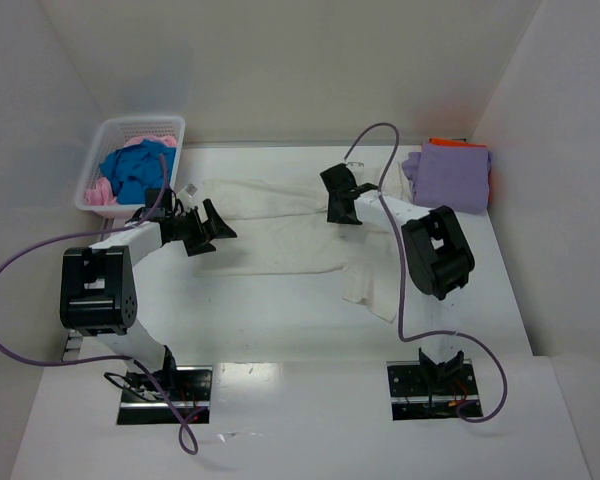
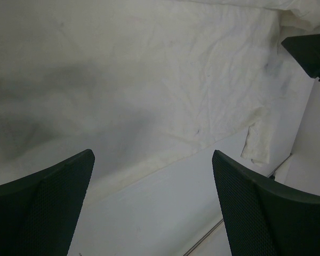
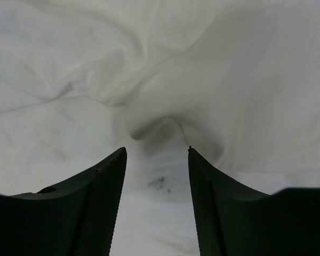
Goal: Fold and stack the t-shirts
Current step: Fold the flattened tshirt in 1/3 of the way
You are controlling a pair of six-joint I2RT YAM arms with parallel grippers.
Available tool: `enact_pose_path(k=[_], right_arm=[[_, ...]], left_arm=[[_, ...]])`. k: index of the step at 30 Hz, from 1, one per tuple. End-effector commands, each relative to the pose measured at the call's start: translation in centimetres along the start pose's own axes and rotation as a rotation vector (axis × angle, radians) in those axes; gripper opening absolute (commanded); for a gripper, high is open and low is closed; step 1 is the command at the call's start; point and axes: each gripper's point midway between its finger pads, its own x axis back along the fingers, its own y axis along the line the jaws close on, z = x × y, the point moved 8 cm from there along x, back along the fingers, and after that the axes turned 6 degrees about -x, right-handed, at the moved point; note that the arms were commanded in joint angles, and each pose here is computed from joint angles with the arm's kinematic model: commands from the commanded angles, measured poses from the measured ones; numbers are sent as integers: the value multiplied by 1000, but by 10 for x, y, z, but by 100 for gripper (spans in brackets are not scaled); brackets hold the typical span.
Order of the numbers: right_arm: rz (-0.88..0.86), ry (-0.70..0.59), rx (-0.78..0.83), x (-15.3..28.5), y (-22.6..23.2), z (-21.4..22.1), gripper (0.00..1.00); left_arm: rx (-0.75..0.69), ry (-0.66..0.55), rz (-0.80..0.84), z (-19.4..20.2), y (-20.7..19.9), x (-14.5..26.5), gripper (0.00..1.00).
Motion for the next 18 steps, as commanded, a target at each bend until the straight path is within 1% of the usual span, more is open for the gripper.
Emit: enact_pose_path(k=[1,3,6,7,9,10,14,18], right_arm=[[114,-201,18,0,19,-26,54],[137,-207,21,-6,19,-26,51],[158,-219,53,-12,19,-28,51],[144,-239,40,-8,24,-36,51],[151,-238,61,-10,28,-35,51],[175,-227,72,-18,26,-30,51],[221,-253,99,-22,27,-31,44],[266,-243,126,-27,24,-28,39]], left_arm=[[-65,-50,38,-16,-8,4,99],[-65,-50,38,-16,-8,4,99],[-60,-43,36,-15,-6,2,99],[-60,-43,36,-15,-6,2,99],[-60,-43,36,-15,-6,2,99],[-60,-43,36,-15,-6,2,99],[-54,-36,34,-14,-4,0,99],[-54,-36,34,-14,-4,0,99]])
